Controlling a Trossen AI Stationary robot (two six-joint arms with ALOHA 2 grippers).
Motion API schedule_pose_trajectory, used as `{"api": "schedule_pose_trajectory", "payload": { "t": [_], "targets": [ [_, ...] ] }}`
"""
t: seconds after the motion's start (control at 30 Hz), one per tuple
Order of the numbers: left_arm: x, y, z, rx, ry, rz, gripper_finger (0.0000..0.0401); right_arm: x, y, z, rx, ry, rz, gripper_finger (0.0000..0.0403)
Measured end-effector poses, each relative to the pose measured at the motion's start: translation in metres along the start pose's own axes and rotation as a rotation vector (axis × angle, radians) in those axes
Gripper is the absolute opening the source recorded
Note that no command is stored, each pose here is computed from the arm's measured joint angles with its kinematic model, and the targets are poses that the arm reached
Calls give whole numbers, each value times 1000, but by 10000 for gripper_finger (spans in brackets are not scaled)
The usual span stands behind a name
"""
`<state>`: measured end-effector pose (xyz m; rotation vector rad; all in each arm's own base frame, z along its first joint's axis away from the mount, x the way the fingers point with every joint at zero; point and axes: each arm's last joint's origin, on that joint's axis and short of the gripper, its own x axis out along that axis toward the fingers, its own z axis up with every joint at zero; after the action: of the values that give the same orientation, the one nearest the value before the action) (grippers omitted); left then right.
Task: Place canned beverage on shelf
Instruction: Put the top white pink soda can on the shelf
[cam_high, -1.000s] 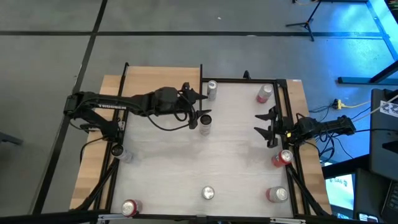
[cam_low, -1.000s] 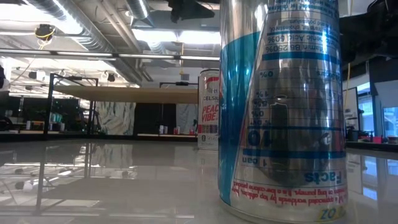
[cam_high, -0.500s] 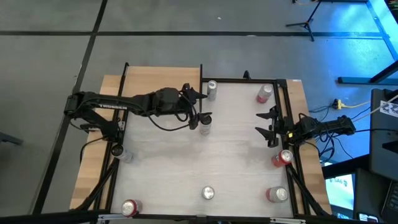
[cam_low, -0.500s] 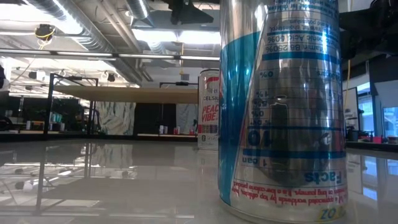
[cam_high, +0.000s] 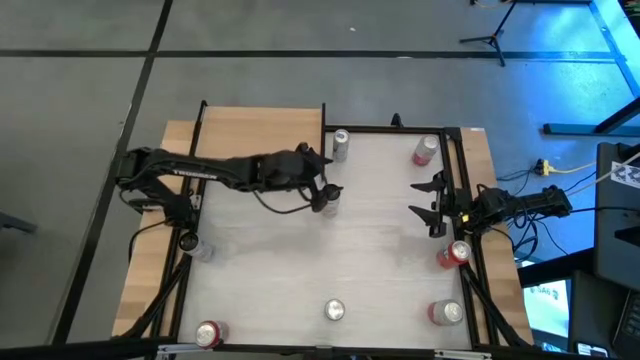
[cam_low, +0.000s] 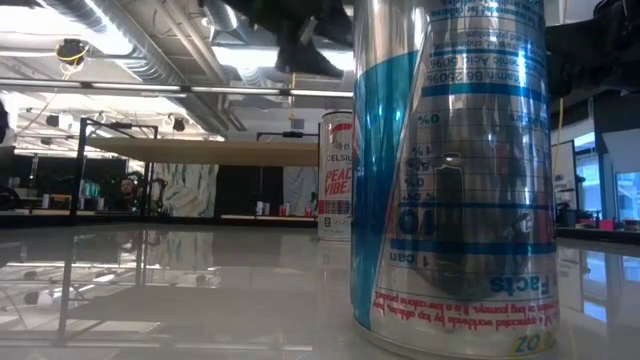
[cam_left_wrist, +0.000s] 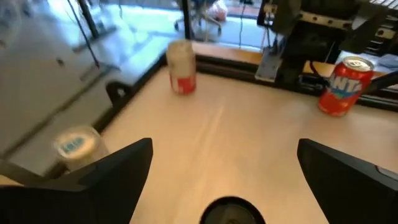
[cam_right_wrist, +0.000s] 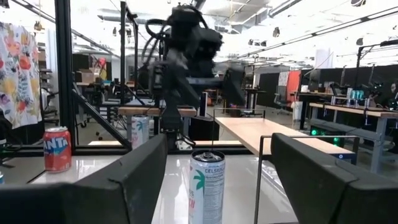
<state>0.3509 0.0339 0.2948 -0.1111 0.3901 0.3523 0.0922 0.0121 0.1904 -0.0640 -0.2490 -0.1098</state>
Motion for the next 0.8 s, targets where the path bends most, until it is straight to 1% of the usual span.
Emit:
{"api": "schedule_pose_trajectory", "payload": {
  "t": [0.07, 0.13, 0.27, 0.47, 0.57, 0.63, 0.8],
  "targets": [
    [4, 5, -2, -28, 55, -2, 391, 0, 0, 0, 1, -5, -1, 287],
    [4, 8, 5, -38, 97, 17, 391, 0, 0, 1, 0, -8, -1, 287],
    [2, 8, 26, -28, 154, 56, 390, 0, 0, 1, -27, -7, -2, 287],
    [12, 3, 42, -5, 239, 61, 390, 0, 0, 0, -32, 0, -8, 287],
    [19, 3, 36, 8, 302, 66, 390, 0, 0, 0, -33, 3, -8, 287],
    [24, 1, 31, 8, 333, 42, 390, 0, 0, 0, -33, 3, -7, 287],
    [34, -1, 21, 15, 376, 37, 390, 0, 0, 0, -33, 3, -8, 287]
  ]
}}
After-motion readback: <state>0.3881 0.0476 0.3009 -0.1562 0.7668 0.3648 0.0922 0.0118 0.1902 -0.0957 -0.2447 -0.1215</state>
